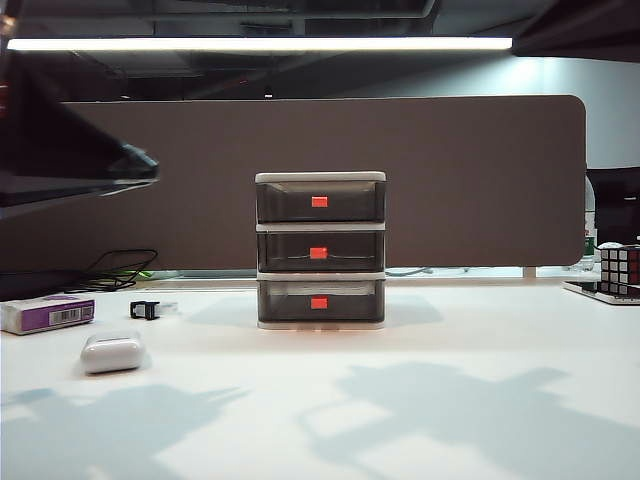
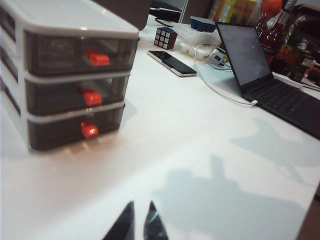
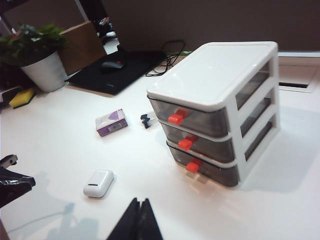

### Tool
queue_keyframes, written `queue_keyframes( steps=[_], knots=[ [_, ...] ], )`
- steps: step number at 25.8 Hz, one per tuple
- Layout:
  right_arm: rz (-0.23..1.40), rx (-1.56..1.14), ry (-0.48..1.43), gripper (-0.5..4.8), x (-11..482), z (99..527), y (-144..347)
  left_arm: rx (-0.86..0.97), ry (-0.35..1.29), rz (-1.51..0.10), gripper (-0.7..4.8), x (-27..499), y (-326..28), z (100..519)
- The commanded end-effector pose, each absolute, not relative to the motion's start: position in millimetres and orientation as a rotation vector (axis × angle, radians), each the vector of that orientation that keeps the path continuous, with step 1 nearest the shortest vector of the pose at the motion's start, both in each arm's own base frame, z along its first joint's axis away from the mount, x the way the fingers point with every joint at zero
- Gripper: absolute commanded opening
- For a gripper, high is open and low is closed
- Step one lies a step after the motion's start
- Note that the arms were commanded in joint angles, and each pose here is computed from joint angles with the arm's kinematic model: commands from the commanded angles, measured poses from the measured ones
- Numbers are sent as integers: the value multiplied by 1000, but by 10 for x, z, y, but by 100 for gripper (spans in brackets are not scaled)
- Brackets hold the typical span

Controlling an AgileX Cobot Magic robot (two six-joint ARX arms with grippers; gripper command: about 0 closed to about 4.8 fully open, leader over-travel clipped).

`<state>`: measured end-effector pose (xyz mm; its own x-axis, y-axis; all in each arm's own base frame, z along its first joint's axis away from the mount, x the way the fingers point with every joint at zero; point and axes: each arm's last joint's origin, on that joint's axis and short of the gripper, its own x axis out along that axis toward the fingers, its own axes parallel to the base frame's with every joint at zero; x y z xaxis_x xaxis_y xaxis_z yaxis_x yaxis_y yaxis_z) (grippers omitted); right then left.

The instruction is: Open the second layer of the drawer on the table, pick up the earphone case on the table and put it in, and finally close the drawer.

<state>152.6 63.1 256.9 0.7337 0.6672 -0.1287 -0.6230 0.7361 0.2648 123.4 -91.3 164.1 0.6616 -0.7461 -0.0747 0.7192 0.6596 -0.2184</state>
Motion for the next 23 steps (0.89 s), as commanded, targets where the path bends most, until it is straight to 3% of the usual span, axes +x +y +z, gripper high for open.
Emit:
queue_keyframes(
  steps=[1,5,7,8,9,11,16,23],
  knots=[
    [786,196,197,-5,1743,2736,723,-145,34,-867,27,1298,-975,1733],
    [904,189,125,-5,2051,2811,857,-118,-51,-841,27,1358,-1005,1744],
    [896,195,119,-5,2175,2785,897,-141,7,-777,34,1427,-1031,1709],
    [894,197,133,-5,2222,2764,912,-138,25,-748,70,1461,-1045,1699],
    [890,199,154,-5,2289,2736,936,-133,49,-735,157,1525,-1085,1689],
    [882,203,186,-5,2404,2694,984,-138,84,-731,221,1654,-1173,1692],
    [871,206,226,-5,2681,2664,1098,-93,160,-712,219,1905,-1625,1595],
    [848,187,315,-5,3074,2896,1241,-53,106,-560,219,1943,-2141,1323]
  ],
)
